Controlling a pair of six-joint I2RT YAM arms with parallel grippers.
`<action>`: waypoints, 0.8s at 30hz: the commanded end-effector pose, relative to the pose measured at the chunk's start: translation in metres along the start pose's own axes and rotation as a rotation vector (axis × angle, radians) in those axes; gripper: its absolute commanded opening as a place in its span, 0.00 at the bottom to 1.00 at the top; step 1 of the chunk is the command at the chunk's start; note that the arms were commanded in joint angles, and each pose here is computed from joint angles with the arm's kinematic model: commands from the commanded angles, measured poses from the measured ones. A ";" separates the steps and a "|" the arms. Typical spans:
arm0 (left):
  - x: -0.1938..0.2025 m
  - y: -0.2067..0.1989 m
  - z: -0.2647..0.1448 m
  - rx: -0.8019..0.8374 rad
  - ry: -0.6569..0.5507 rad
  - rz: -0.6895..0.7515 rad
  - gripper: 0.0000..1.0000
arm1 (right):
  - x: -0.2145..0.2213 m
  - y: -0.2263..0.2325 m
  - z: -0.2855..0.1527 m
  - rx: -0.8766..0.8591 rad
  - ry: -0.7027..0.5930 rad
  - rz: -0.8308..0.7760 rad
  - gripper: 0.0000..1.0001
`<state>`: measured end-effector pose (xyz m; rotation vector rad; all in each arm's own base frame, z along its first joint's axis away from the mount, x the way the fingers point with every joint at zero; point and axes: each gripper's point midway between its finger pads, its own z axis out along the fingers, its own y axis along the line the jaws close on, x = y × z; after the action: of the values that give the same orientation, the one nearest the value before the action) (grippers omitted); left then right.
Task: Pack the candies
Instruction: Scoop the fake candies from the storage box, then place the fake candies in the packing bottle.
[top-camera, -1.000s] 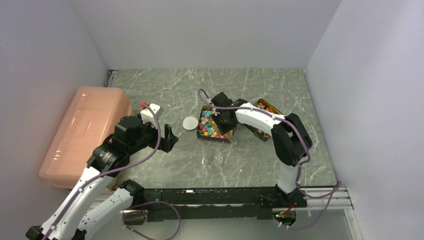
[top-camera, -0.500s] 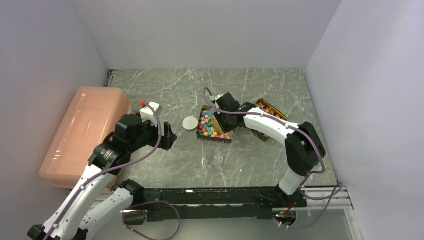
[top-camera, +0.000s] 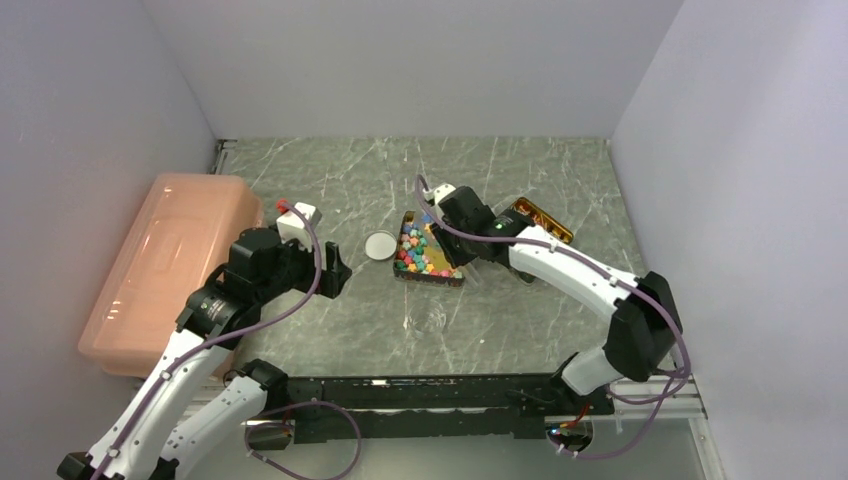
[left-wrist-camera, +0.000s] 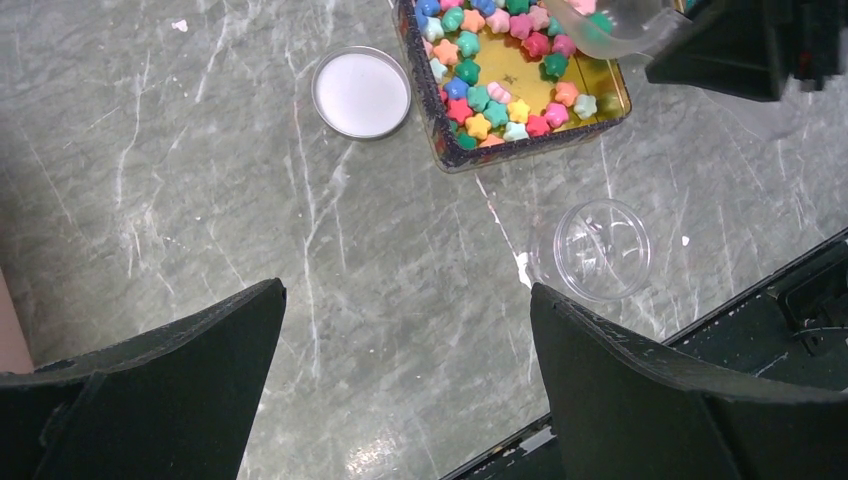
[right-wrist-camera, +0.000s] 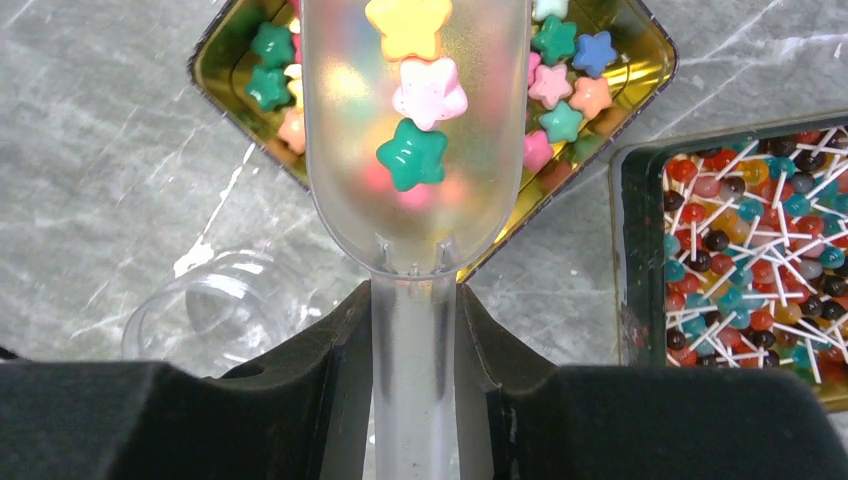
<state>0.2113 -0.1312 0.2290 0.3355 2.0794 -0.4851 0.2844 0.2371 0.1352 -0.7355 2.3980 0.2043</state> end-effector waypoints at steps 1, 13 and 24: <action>-0.008 0.004 0.002 -0.016 -0.035 0.011 0.99 | -0.002 0.004 -0.031 0.019 -0.028 -0.020 0.00; -0.010 0.006 -0.003 -0.030 -0.055 0.004 1.00 | 0.035 0.044 -0.095 -0.042 0.016 -0.074 0.00; -0.012 0.005 -0.009 -0.025 -0.077 0.002 0.99 | 0.096 0.071 -0.134 -0.090 0.176 -0.093 0.00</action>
<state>0.2095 -0.1250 0.2342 0.3097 2.0498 -0.4691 0.1332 0.2236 0.1754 -0.9722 2.4667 0.2365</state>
